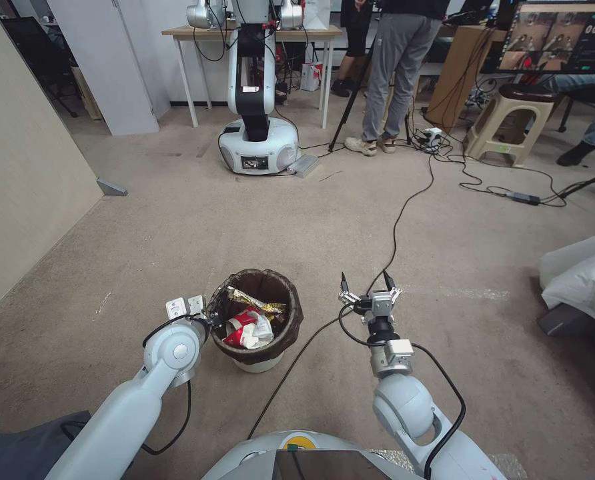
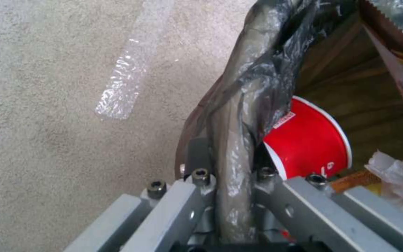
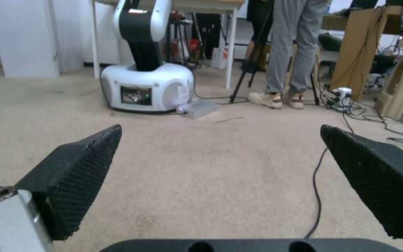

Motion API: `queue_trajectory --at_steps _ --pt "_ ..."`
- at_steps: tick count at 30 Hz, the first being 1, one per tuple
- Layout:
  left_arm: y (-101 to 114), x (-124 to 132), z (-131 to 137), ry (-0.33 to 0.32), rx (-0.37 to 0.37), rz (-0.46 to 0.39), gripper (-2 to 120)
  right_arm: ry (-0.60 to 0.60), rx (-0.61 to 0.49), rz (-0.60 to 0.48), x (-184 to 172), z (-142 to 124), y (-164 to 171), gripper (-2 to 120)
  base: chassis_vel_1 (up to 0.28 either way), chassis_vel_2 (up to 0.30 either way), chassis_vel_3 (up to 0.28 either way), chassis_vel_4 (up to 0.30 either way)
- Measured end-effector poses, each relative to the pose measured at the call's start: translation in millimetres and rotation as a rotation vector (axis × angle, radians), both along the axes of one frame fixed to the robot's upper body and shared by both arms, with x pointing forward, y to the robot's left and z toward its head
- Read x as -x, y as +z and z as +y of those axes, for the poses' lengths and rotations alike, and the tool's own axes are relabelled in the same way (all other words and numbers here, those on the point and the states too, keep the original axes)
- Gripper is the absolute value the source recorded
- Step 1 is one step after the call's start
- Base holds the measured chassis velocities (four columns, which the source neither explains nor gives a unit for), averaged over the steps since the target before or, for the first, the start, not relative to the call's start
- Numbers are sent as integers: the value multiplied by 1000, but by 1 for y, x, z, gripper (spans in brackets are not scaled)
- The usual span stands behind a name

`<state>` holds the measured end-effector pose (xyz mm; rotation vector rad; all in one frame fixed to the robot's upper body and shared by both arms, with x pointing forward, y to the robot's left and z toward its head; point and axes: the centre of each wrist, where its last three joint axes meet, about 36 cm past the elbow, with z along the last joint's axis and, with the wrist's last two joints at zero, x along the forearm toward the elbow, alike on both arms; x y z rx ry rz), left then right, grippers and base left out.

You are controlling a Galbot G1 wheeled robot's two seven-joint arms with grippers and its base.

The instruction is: Pick up the trash bin, then pick up the garbage from the floor and place it into the trash bin.

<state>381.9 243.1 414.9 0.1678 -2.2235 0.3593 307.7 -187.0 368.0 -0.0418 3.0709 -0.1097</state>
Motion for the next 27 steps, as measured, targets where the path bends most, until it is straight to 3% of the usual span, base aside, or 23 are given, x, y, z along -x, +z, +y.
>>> queue_trajectory --at_steps 12,15,18,22,24,26,27 --pt "-4 -4 -2 -6 0 11 2 1 -8 3 0 4 -1 100 0 0 0 0" --pt "-5 -4 -2 -7 -1 11 9 1 -7 3 0 4 -2 100 0 0 0 0" --pt "-7 -3 -2 -11 -3 7 27 0 -6 5 1 4 -2 100 0 0 0 0" --pt "-7 -3 -1 -14 -5 3 36 -1 -8 5 2 5 -2 100 0 0 0 0" --pt "-8 -2 -1 -17 -10 -7 49 0 -10 6 3 6 -3 100 0 0 0 0" --pt "-8 -2 -1 -17 -9 -8 51 0 -11 6 3 6 -3 100 0 0 0 0" --pt "-8 -2 -2 -17 -7 -14 59 1 -12 7 3 7 -3 100 0 0 0 0"
